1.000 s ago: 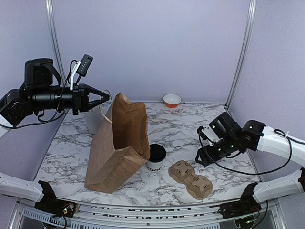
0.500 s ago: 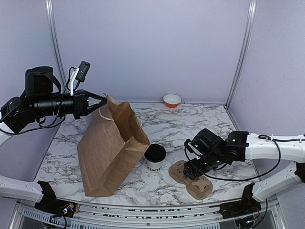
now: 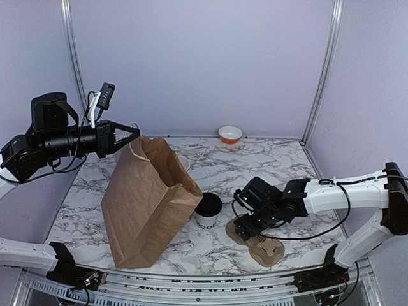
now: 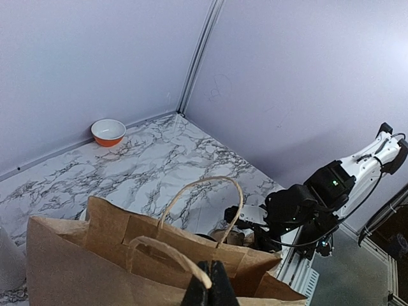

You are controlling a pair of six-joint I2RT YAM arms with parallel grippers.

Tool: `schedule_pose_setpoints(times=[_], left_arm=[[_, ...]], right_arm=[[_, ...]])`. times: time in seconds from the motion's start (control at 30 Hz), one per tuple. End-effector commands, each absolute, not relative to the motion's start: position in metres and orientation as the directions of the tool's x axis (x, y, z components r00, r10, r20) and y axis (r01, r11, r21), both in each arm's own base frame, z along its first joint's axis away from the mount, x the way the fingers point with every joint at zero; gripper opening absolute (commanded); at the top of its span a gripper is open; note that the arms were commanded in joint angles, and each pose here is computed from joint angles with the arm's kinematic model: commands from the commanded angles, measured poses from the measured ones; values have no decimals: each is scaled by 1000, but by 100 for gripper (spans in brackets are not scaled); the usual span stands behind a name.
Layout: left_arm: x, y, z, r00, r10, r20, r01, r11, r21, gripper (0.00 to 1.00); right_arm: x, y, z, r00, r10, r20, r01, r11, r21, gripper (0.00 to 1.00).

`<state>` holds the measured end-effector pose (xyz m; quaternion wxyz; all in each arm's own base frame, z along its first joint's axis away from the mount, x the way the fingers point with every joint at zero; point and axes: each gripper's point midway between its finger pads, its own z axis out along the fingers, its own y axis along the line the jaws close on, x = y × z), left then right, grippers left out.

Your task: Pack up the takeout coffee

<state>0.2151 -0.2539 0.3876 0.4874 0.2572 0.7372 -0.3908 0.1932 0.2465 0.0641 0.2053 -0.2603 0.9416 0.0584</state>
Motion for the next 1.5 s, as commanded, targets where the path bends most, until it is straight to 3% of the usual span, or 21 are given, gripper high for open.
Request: schedule_pose_setpoints(times=[0.0,0.17,0.5,0.77,0.93,1.13,1.47], left_arm=[[222,-268,409,-372,-51,-927,800,489,-348,0],[229,-283,425,-373,-82,-924,825,426,-371,0],[250,-257,439,-432,-256,-865,789,357,-500,0],[235,-234,398,-531,-225,-817,715,397,-575,2],[210,-209,373,-577,-225,-786,635,482,-604,16],[199,-166,344,-587,-272,-762,469,654,-594,65],[193,-119,355,-524,-297,-798,320,800,-508,97]], right_arm=[[199,265,67,-759,-463,-458,-537,843,38,87],[203,261,57,-781,-434,-449,-508,860,54,85],[223,240,61,-824,-314,-472,-418,899,132,77],[233,253,86,-797,-308,-519,-442,883,155,78],[240,260,102,-777,-311,-547,-457,876,152,79],[244,263,106,-769,-336,-544,-473,871,130,81],[228,251,86,-797,-379,-470,-478,872,109,84]])
